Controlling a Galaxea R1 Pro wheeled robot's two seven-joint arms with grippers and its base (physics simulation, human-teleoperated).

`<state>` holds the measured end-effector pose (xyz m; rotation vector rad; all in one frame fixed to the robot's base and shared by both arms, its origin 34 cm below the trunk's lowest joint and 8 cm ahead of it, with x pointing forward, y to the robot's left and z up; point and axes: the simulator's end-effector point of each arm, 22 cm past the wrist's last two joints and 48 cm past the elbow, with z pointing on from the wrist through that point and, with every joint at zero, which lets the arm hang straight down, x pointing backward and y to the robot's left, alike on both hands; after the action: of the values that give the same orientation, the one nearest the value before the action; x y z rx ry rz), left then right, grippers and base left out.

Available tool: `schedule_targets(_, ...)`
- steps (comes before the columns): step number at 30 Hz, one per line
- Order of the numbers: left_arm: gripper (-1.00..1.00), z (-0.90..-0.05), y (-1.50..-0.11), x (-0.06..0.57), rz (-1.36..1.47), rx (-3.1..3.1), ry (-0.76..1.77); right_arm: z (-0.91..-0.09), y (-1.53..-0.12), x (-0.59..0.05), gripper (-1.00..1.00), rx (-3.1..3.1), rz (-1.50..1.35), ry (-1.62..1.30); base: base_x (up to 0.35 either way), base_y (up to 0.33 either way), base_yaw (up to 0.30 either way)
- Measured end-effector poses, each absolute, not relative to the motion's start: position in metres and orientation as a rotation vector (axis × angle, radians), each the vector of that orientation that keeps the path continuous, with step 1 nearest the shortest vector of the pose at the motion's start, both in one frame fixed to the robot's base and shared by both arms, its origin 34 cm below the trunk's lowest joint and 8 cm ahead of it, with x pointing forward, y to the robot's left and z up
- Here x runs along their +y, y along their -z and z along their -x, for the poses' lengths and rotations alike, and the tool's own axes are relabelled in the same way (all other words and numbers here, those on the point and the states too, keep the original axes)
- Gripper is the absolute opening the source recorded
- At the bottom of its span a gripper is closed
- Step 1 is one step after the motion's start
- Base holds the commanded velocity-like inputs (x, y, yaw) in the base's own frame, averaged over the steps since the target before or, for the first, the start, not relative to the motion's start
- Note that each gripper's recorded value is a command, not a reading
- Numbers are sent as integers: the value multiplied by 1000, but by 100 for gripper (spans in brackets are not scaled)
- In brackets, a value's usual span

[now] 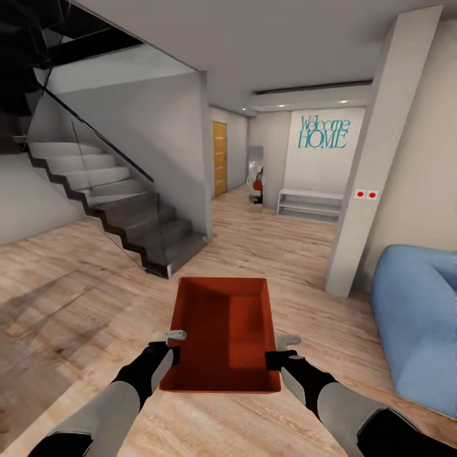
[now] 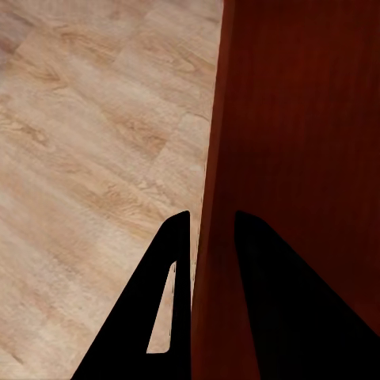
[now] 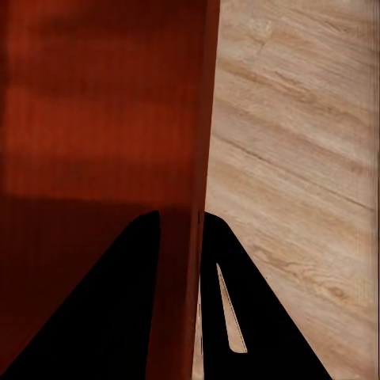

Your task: Move the two storage containers from the living room to the garage. In the garage, place one container on the floor and stack the other container on top of it (either order is fine).

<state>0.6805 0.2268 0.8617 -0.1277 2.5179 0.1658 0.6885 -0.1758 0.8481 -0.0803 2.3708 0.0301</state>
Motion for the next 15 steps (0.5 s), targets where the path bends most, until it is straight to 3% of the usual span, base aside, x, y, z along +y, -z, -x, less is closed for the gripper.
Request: schedule_targets(15,-100,-681,-862,227,128,2517,-166,-689,-848,-176,-100,2370,80,-30,322,0,-215)
